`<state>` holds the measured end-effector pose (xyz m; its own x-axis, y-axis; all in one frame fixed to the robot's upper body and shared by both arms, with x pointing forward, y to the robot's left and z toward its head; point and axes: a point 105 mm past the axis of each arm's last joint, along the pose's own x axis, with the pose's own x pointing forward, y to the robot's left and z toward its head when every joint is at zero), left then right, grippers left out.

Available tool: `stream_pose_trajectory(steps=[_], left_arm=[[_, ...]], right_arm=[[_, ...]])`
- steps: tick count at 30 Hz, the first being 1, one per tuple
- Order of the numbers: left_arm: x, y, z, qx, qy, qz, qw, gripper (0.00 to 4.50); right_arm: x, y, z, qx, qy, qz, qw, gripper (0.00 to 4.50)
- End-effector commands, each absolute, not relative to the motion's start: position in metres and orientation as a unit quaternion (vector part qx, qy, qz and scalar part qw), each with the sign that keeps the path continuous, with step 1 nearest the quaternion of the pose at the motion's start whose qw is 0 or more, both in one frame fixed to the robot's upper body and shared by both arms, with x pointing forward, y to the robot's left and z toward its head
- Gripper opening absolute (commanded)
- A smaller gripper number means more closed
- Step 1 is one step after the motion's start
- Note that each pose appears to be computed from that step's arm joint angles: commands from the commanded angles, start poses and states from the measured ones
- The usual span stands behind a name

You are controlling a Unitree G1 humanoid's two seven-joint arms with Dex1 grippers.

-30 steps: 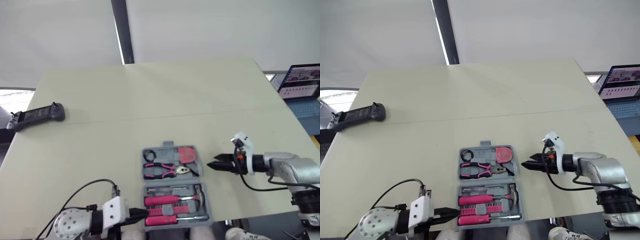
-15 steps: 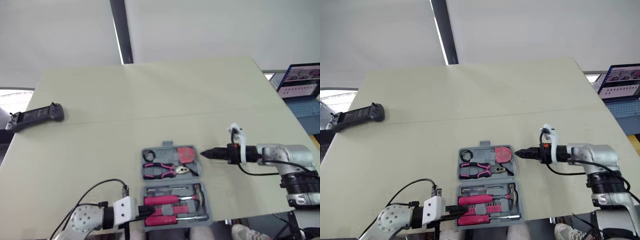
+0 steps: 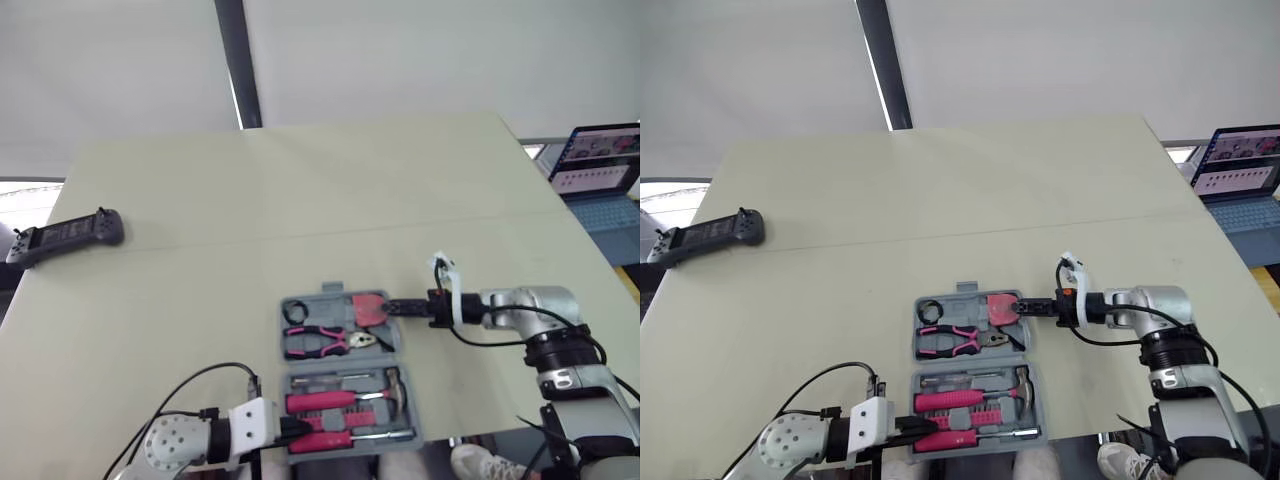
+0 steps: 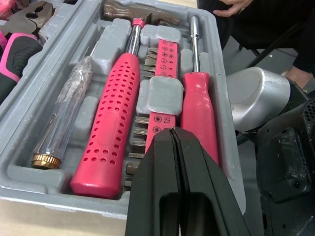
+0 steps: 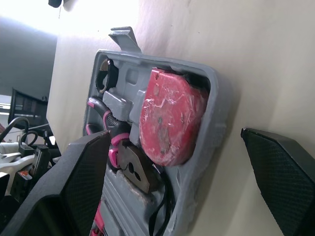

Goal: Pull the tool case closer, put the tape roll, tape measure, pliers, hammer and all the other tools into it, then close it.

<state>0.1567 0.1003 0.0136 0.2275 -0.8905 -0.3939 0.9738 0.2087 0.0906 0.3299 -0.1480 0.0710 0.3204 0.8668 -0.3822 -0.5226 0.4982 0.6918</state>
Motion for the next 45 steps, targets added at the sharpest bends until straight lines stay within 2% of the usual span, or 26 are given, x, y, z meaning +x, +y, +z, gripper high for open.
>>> stream_pose_trajectory(steps=[1, 13, 19, 25, 29, 33, 36, 38, 41, 45], left_arm=[[0.15, 0.105, 0.006, 0.165, 0.154, -0.607, 0.762, 0.0], [0.152, 0.117, 0.005, 0.188, 0.17, -0.603, 0.757, 0.0], [0.154, 0.125, 0.007, 0.197, 0.175, -0.595, 0.76, 0.0], [0.158, 0.126, 0.018, 0.188, 0.166, -0.574, 0.779, 0.0], [0.158, 0.129, 0.046, 0.151, 0.148, -0.526, 0.824, 0.0], [0.125, 0.154, 0.082, 0.056, 0.206, -0.448, 0.868, 0.0], [0.093, 0.188, 0.093, -0.002, 0.28, -0.4, 0.873, 0.0], [0.091, 0.219, 0.092, 0.005, 0.3, -0.343, 0.89, 0.0], [0.111, 0.25, 0.085, 0.036, 0.282, -0.289, 0.914, 0.0], [0.139, 0.259, 0.08, 0.063, 0.244, -0.279, 0.927, 0.0]], right_arm=[[0.334, -0.14, 0.071, 0.245, 0.365, 0.453, 0.776, 4.46], [0.332, -0.111, 0.089, 0.285, 0.318, 0.51, 0.746, 4.46], [0.312, -0.109, 0.115, 0.265, 0.294, 0.553, 0.733, 4.46], [0.269, -0.111, 0.14, 0.222, 0.273, 0.602, 0.717, 4.46], [0.226, -0.116, 0.148, 0.18, 0.278, 0.625, 0.707, 4.46], [0.181, -0.141, 0.146, 0.114, 0.317, 0.61, 0.718, 4.46], [0.163, -0.161, 0.145, 0.072, 0.329, 0.586, 0.737, 4.46], [0.167, -0.173, 0.145, 0.063, 0.315, 0.557, 0.766, 4.46], [0.19, -0.19, 0.135, 0.03, 0.273, 0.498, 0.823, 4.46], [0.201, -0.209, 0.115, -0.028, 0.234, 0.457, 0.857, 4.46]])
